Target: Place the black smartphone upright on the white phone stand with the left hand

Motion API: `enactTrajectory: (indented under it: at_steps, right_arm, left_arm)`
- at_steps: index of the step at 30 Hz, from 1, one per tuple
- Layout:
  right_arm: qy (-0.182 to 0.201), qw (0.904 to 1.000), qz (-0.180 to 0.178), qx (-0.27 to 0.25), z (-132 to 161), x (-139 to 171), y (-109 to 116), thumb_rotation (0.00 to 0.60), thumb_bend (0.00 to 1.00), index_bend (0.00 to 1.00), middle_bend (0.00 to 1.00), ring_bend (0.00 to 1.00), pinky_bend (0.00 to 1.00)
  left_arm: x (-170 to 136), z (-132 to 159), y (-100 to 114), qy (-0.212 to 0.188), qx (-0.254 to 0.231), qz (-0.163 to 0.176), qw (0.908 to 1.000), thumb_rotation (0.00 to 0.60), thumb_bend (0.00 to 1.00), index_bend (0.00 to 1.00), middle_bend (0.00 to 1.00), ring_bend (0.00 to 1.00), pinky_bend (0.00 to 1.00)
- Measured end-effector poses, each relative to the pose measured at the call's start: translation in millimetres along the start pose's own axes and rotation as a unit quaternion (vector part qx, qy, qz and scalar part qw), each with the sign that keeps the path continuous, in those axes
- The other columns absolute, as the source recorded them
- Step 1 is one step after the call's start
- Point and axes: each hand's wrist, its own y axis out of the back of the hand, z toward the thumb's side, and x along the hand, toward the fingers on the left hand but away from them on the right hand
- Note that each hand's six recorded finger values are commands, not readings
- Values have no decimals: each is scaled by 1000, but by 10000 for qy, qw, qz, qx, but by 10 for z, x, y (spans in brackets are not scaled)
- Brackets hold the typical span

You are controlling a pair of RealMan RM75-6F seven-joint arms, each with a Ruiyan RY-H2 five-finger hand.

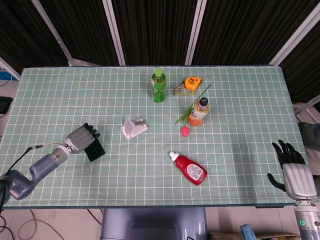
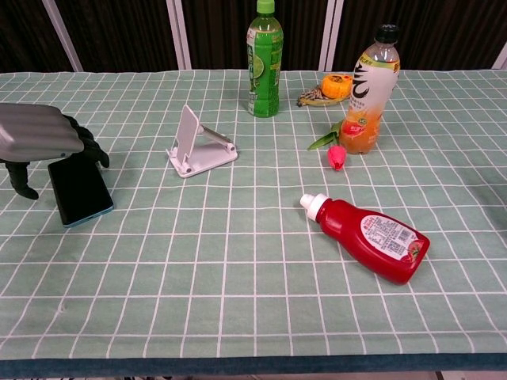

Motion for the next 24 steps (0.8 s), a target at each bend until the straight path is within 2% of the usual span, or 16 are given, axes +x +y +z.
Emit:
enactTrajectory:
  at_steps: [17, 24]
  right_arm:
    - [-2, 10000, -1, -18, -4, 2, 0, 600, 361, 63, 0, 0, 178]
    - [-3, 10000, 0, -22, -6, 1, -2, 600, 362, 64, 0, 0, 178]
  left_arm:
    - [83, 98, -34, -45, -12, 43, 10000, 600, 47, 201, 245, 160, 257]
    - [110, 106, -27, 28, -8, 169, 9999, 600, 52, 216, 265, 173, 284]
